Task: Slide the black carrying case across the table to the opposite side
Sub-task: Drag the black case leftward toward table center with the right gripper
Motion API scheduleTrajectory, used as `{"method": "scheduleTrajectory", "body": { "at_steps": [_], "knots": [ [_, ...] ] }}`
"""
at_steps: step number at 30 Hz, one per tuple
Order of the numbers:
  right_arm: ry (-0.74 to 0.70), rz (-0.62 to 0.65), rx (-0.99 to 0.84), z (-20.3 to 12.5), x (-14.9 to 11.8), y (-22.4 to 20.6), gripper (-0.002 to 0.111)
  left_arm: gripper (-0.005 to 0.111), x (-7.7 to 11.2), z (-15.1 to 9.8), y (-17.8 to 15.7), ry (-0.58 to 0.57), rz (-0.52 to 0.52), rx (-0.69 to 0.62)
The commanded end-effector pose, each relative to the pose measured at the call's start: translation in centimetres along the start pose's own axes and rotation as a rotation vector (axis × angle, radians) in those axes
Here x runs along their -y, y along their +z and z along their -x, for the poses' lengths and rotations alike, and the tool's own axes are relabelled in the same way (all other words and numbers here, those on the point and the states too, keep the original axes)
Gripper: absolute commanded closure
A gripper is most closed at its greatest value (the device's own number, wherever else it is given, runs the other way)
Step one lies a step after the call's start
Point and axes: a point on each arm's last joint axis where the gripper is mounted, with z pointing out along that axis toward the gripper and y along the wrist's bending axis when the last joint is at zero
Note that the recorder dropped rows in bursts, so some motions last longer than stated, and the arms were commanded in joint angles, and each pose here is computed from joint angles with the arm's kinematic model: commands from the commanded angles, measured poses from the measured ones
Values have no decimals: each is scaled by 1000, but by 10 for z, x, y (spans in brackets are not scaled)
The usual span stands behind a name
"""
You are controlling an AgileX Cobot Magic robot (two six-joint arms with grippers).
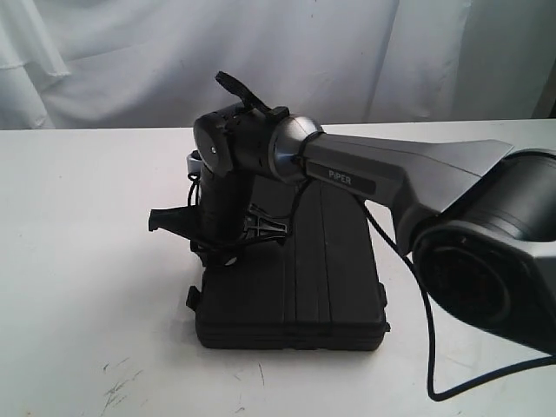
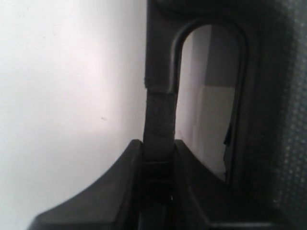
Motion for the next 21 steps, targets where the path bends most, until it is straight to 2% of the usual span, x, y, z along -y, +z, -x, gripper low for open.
{"method": "scheduleTrajectory", "body": {
  "at_steps": [1,21],
  "knots": [
    [11,82,19,0,-17,-5,108,107,0,-1,0,-3,2,6],
    [10,173,54,-2,-34,-1,108,107,0,-1,0,-3,2,6]
  ]
}}
